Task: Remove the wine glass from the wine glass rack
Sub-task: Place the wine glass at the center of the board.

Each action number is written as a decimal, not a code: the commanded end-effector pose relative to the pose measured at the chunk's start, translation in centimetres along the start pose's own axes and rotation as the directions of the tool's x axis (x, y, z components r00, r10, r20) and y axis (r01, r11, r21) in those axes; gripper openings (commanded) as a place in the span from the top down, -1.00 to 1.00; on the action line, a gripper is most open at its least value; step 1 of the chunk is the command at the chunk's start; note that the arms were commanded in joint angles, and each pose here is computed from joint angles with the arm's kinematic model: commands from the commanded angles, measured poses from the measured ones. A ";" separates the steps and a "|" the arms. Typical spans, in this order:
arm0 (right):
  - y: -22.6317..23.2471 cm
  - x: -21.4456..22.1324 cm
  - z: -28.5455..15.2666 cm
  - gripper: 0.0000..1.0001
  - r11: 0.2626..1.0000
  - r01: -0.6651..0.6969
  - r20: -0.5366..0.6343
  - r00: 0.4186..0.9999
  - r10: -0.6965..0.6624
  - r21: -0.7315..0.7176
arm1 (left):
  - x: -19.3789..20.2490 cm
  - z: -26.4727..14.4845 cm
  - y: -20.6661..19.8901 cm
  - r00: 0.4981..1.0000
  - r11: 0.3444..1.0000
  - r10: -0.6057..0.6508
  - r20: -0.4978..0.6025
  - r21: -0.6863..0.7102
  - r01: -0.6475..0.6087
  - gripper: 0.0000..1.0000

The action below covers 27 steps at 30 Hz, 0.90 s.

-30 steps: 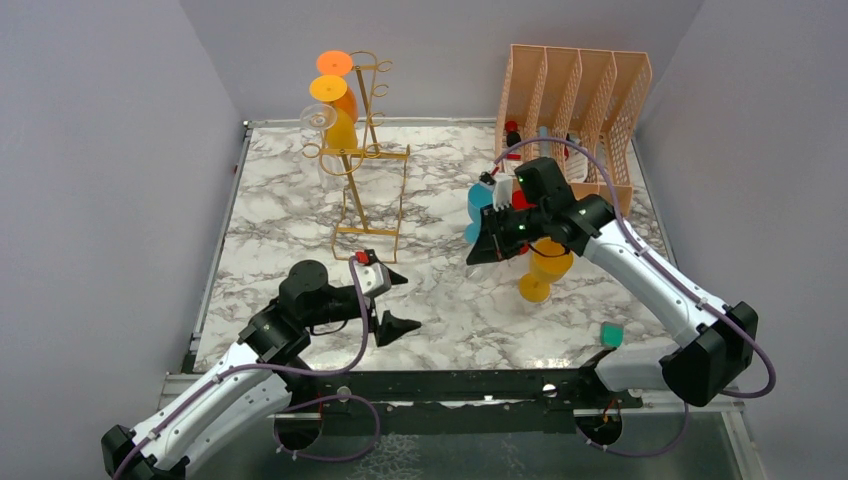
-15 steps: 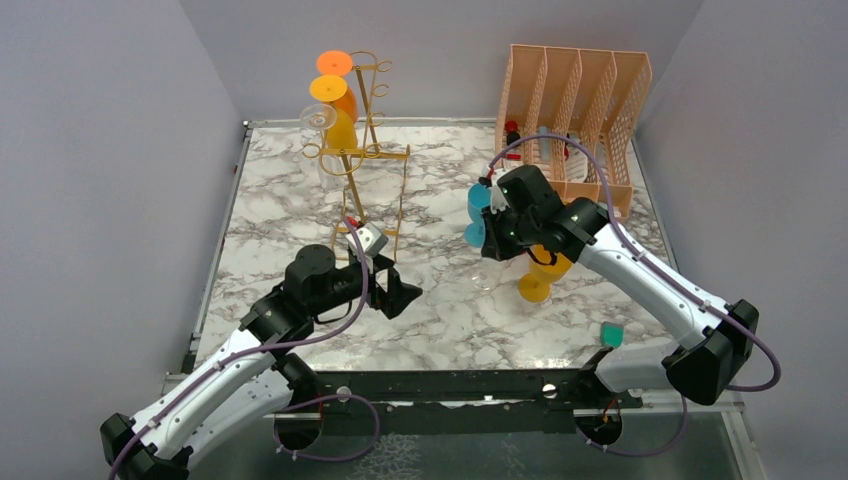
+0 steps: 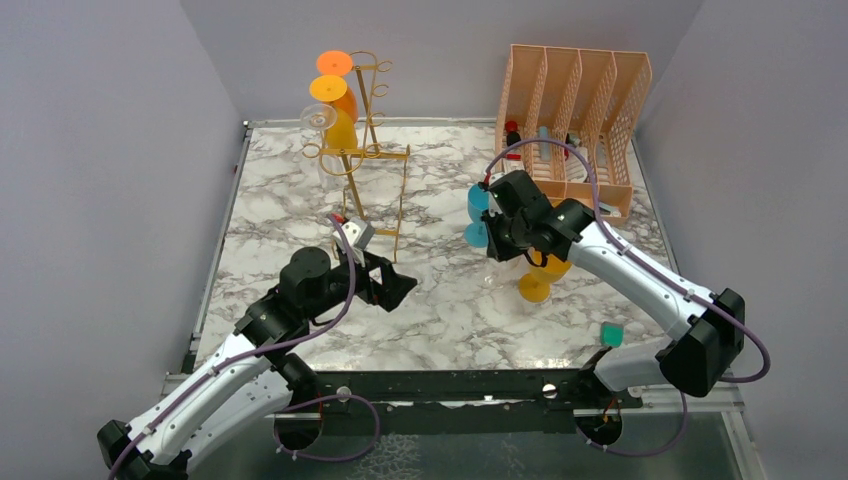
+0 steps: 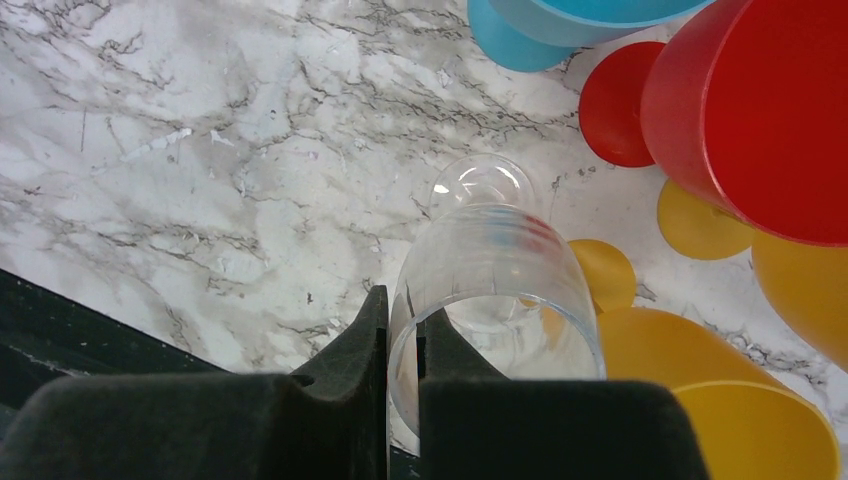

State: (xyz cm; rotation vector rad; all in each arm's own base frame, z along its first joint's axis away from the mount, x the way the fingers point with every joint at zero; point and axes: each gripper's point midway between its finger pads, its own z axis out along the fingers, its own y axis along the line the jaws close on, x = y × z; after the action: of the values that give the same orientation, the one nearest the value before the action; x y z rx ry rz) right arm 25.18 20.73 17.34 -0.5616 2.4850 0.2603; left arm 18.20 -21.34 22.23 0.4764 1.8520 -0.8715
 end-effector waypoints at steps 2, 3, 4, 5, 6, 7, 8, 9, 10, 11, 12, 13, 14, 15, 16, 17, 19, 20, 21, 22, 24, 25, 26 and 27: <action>-0.3 -1.3 1.3 0.98 0.999 0.000 0.061 0.998 -0.002 0.037 | -0.5 -0.2 0.6 1.000 0.999 -0.021 0.003 -0.050 0.021 -0.98; -0.4 -1.2 1.6 0.98 0.999 -0.001 0.058 0.998 -0.001 0.044 | -0.5 -0.2 0.8 1.000 0.998 -0.022 0.001 -0.058 0.022 -0.98; -0.5 -1.2 1.8 0.98 0.999 -0.002 0.054 0.999 -0.001 0.051 | -0.4 -0.2 0.9 1.000 0.998 -0.023 -0.005 -0.063 0.023 -0.98; -0.5 -1.1 2.1 0.98 0.999 -0.001 0.049 0.999 -0.002 0.055 | -0.4 -0.2 0.9 1.000 0.998 -0.024 -0.008 -0.066 0.023 -0.98; -0.6 -0.9 2.3 0.98 0.998 0.001 0.041 0.999 -0.003 0.060 | -0.3 -0.2 1.0 1.000 0.997 -0.025 -0.011 -0.069 0.024 -0.98; -0.7 -0.8 2.5 0.98 0.998 0.000 0.031 1.000 -0.002 0.069 | -0.3 -0.2 1.0 1.000 0.997 -0.025 -0.013 -0.071 0.024 -0.98; -0.9 -0.6 2.6 0.98 0.997 -0.005 0.022 1.000 0.003 0.083 | -0.3 -0.3 1.0 1.000 0.997 -0.024 -0.012 -0.072 0.024 -0.98; -0.9 -0.6 2.7 0.98 0.996 -0.009 0.017 1.000 0.007 0.087 | -0.4 -0.3 1.0 1.000 0.997 -0.024 -0.012 -0.073 0.023 -0.98; -1.0 -0.6 2.7 0.98 0.996 -0.007 0.014 1.000 0.006 0.088 | -0.4 -0.4 1.0 1.000 0.997 -0.022 -0.011 -0.075 0.022 -0.98; -1.0 -0.5 2.7 0.98 0.996 -0.007 0.011 1.000 0.006 0.093 | -0.5 -0.4 1.0 1.000 0.997 -0.021 -0.011 -0.077 0.020 -0.98; -1.1 -0.5 2.7 0.98 0.995 -0.011 0.013 1.000 0.010 0.095 | -0.5 -0.4 1.0 1.000 0.997 -0.018 -0.011 -0.079 0.017 -0.98; -1.1 -0.5 2.6 0.98 0.995 -0.010 0.013 1.000 0.009 0.096 | -0.5 -0.4 1.1 1.000 0.996 -0.018 -0.012 -0.082 0.017 -0.98; -1.1 -0.5 2.6 0.98 0.995 -0.008 0.013 1.000 0.007 0.097 | -0.5 -0.4 1.1 1.000 0.996 -0.017 -0.013 -0.083 0.016 -0.98; -1.2 -0.5 2.5 0.97 0.995 -0.008 0.010 1.000 0.007 0.101 | -0.4 -0.4 1.2 1.000 0.996 -0.017 -0.017 -0.087 0.016 -0.98; -1.2 -0.4 2.5 0.97 0.995 -0.006 0.005 1.000 0.005 0.103 | -0.3 -0.4 1.2 1.000 0.996 -0.017 -0.020 -0.089 0.016 -0.98; -1.3 -0.3 2.4 0.97 0.994 -0.006 0.000 1.000 0.006 0.108 | -0.3 -0.4 1.3 1.000 0.996 -0.018 -0.022 -0.092 0.016 -0.98; -1.5 -0.3 2.3 0.96 0.993 -0.005 -0.001 1.000 0.005 0.115 | -0.1 -0.3 1.4 0.999 0.995 -0.020 -0.028 -0.097 0.017 -0.98; -1.6 -0.2 2.3 0.96 0.993 -0.003 -0.004 1.000 0.004 0.120 | -0.1 -0.2 1.5 0.999 0.995 -0.021 -0.030 -0.099 0.018 -0.98; -1.6 -0.1 2.4 0.95 0.992 0.000 -0.006 1.000 0.001 0.122 | -0.1 -0.2 1.5 0.999 0.995 -0.020 -0.032 -0.099 0.017 -0.98; -1.6 0.0 2.3 0.95 0.992 0.001 -0.011 1.000 0.001 0.124 | 0.0 -0.2 1.5 0.999 0.995 -0.020 -0.033 -0.101 0.016 -0.98; -1.7 -0.1 1.9 0.94 0.992 -0.004 -0.021 1.000 0.006 0.127 | 0.0 -0.2 1.5 0.999 0.994 -0.019 -0.037 -0.104 0.015 -0.98; -1.6 -0.1 1.9 0.92 0.992 -0.001 -0.018 1.000 0.003 0.123 | -0.1 -0.2 1.5 0.999 0.994 -0.018 -0.038 -0.105 0.014 -0.98; -1.7 -0.2 2.0 0.90 0.992 0.003 -0.010 1.000 -0.002 0.124 | 0.0 -0.2 1.6 0.999 0.994 -0.018 -0.039 -0.108 0.014 -0.98; -1.7 -0.2 2.0 0.90 0.992 0.005 -0.005 1.000 -0.005 0.126 | 0.0 -0.2 1.7 0.999 0.994 -0.018 -0.039 -0.111 0.014 -0.98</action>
State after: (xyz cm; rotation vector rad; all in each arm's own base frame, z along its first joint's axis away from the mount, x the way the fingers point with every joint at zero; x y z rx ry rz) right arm 26.70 20.91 16.10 -0.5208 2.4794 0.1919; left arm 18.56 -20.35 19.97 0.4424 1.9684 -0.7876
